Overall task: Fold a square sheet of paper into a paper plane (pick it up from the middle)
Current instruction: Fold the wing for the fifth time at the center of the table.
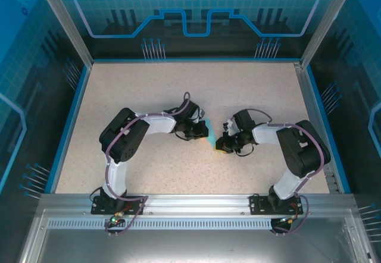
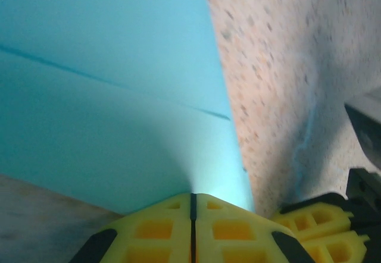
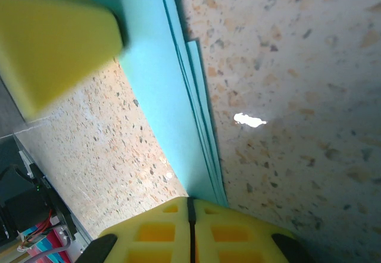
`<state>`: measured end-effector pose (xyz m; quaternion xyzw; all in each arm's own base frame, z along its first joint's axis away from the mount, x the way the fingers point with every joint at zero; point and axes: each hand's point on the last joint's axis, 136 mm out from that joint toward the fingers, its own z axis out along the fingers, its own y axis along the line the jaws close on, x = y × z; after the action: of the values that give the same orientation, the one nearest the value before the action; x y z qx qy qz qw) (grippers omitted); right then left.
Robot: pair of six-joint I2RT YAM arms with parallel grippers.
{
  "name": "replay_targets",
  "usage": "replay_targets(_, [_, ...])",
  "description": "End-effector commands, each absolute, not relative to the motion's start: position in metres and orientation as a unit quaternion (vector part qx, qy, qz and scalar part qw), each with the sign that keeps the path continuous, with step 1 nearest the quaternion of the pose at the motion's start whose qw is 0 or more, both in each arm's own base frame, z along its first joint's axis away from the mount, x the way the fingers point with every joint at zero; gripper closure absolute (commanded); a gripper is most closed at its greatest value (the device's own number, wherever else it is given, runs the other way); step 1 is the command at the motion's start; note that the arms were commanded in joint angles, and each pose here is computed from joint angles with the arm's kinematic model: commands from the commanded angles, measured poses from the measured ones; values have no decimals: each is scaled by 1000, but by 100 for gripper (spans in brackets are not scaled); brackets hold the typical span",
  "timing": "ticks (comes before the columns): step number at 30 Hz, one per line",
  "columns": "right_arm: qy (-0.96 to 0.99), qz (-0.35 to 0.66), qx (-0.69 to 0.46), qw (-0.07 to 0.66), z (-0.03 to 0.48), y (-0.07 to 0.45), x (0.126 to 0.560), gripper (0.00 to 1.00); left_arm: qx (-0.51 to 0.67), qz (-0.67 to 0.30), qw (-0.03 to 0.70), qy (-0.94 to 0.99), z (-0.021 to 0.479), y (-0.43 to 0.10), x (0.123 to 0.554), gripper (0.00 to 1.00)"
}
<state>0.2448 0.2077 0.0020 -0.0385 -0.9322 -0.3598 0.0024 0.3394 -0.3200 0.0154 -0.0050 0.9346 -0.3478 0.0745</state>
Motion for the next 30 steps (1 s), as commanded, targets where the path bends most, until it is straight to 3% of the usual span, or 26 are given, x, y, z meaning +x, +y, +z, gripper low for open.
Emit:
replay_targets(1, [-978, -173, -94, 67, -68, 146, 199, 92, -42, -298, 73, 951, -13, -275, 355, 92])
replay_targets(11, [-978, -171, -94, 66, -67, 146, 199, 92, -94, -279, 101, 950, -11, -223, 400, 91])
replay_targets(21, [-973, -217, -77, 22, -33, 163, 220, 88, -90, -291, 133, 943, 30, -219, 412, 88])
replay_targets(24, [-965, -254, -55, -25, 5, 180, 239, 80, -90, -292, 144, 941, 49, -221, 406, 84])
replay_targets(30, [-945, -299, -28, -130, 82, 188, 258, 54, -63, -256, 158, 952, 80, -235, 378, 71])
